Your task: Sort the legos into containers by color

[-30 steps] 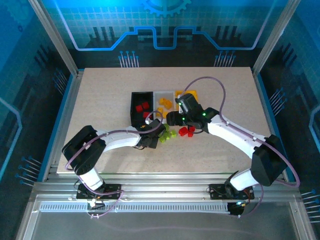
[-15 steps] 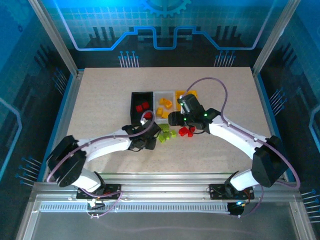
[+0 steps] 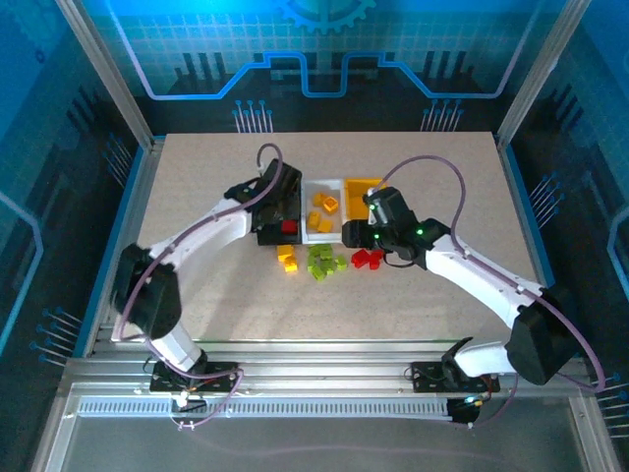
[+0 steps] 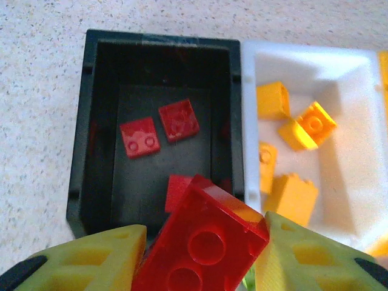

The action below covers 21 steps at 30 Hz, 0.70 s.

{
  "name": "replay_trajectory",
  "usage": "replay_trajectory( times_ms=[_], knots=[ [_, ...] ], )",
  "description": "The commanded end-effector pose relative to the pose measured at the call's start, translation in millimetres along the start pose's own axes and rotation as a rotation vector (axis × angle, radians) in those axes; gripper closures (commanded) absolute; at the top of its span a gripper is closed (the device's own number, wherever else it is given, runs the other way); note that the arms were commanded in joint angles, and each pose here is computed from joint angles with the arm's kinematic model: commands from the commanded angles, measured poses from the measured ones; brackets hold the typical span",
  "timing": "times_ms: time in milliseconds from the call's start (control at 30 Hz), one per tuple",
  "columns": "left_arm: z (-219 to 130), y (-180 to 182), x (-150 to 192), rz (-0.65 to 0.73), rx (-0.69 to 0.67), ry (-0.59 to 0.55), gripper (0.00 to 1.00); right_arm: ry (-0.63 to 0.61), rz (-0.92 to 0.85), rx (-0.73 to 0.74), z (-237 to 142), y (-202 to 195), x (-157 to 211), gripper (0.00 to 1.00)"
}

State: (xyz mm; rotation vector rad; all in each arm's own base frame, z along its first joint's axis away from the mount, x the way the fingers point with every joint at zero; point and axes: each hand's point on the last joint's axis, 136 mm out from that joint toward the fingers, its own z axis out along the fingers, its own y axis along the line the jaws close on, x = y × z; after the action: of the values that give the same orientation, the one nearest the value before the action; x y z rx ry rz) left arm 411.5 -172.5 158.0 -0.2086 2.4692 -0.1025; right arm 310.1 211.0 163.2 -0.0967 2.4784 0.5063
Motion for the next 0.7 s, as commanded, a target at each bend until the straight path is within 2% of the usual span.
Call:
replay_trajectory(
  times_ms=[0, 133, 233, 267, 400, 533, 667],
  knots=[
    [24, 2, -14, 0.02, -0.051, 0.005, 0.67, 0.009, 0.025, 0.015, -8, -10, 7, 0.36],
    [47, 4, -21, 0.033, -0.093, 0.016, 0.64, 0.012, 0.027, 0.019, -15, -14, 13, 0.36],
    [52, -1, -22, 0.038, -0.085, 0.025, 0.54, 0.029, 0.026, 0.031, -16, -19, 22, 0.35],
    [49, -3, -24, 0.03, -0.076, 0.021, 0.48, 0.037, 0.025, 0.034, -16, -21, 25, 0.35],
    [20, -16, -24, -0.026, 0.034, 0.002, 0.25, 0.074, 0.024, 0.012, -16, -21, 38, 0.33],
    [-22, -25, -6, -0.046, 0.142, -0.024, 0.02, 0.141, -0.024, -0.027, -18, -11, 54, 0.32],
    [-50, -22, 20, -0.058, 0.201, -0.016, 0.01, 0.212, -0.155, -0.095, -21, 10, 81, 0.31]
  ],
)
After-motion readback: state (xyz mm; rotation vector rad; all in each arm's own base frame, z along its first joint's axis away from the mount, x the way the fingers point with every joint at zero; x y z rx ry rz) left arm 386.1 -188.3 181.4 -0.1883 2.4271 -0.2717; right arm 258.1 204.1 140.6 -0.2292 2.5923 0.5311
